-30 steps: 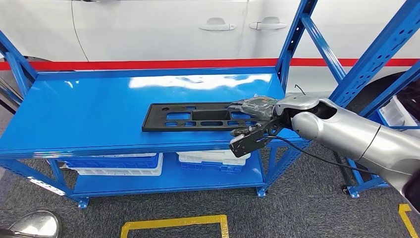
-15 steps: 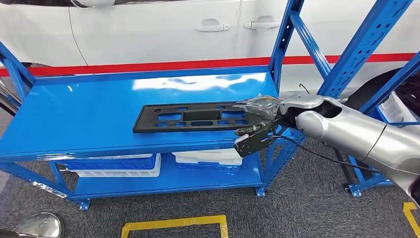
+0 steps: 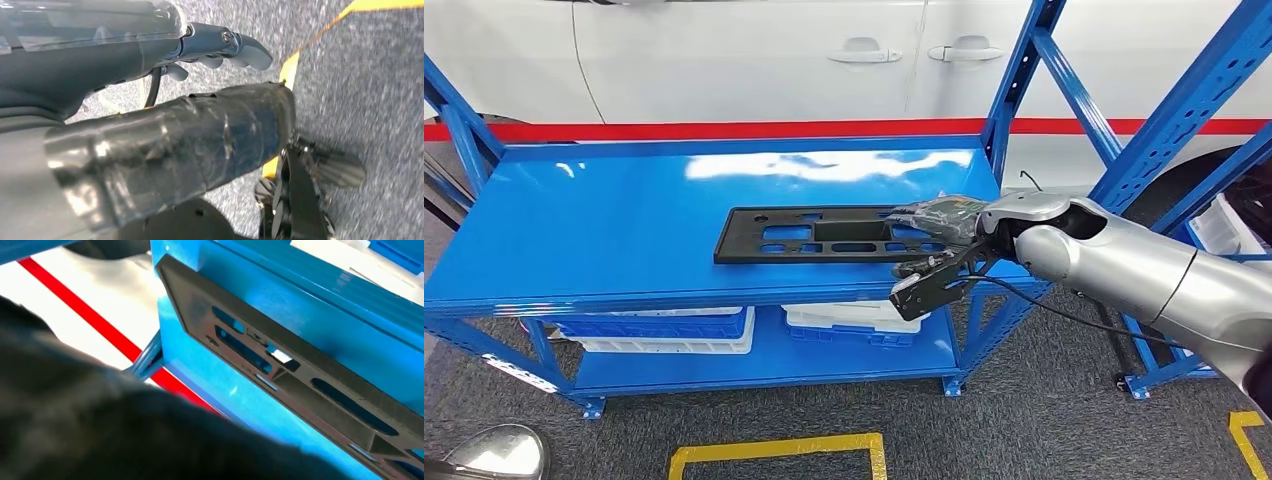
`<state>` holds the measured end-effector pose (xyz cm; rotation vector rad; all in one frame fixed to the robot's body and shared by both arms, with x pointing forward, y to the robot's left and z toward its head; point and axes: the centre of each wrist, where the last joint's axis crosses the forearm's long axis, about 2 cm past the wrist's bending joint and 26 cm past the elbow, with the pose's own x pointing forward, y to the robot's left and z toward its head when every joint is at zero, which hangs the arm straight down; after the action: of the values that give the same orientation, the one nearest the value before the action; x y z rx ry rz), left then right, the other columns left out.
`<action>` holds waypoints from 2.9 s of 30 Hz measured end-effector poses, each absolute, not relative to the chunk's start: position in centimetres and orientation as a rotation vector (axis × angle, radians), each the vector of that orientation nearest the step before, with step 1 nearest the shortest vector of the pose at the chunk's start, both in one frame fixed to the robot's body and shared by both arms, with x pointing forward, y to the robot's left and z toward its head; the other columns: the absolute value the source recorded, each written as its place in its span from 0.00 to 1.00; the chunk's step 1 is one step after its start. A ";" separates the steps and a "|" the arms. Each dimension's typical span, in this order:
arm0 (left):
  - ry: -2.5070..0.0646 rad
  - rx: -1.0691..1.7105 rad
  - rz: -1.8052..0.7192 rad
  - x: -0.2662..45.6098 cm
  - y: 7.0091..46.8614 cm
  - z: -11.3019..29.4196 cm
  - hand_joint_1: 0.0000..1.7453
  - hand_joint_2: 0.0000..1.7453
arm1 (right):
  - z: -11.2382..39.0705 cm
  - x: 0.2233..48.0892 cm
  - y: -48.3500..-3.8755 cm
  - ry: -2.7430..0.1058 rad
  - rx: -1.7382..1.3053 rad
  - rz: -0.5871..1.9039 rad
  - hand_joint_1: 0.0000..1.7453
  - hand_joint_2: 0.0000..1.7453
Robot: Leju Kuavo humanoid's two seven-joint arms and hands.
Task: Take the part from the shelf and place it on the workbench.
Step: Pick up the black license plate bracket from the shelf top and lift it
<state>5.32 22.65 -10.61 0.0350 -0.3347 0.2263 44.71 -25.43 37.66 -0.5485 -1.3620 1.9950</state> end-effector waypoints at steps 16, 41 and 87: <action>-0.347 0.021 0.191 5.6 22.4 -10.6 0.00 0.00 | 35.4 44.9 -19.5 -1.415 -0.489 2.041 0.00 0.00; -0.331 0.010 0.185 5.6 22.3 -10.5 0.00 0.00 | 33.8 44.8 -14.8 -1.391 -0.403 2.074 0.00 0.00; -0.323 0.034 0.195 5.5 22.4 -10.6 0.00 0.00 | 31.2 44.7 -14.4 -1.387 -0.349 2.058 0.00 0.00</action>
<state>5.45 22.44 -10.56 0.0340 -0.3229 0.1948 44.74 -14.40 31.25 -0.3490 -1.3865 2.0580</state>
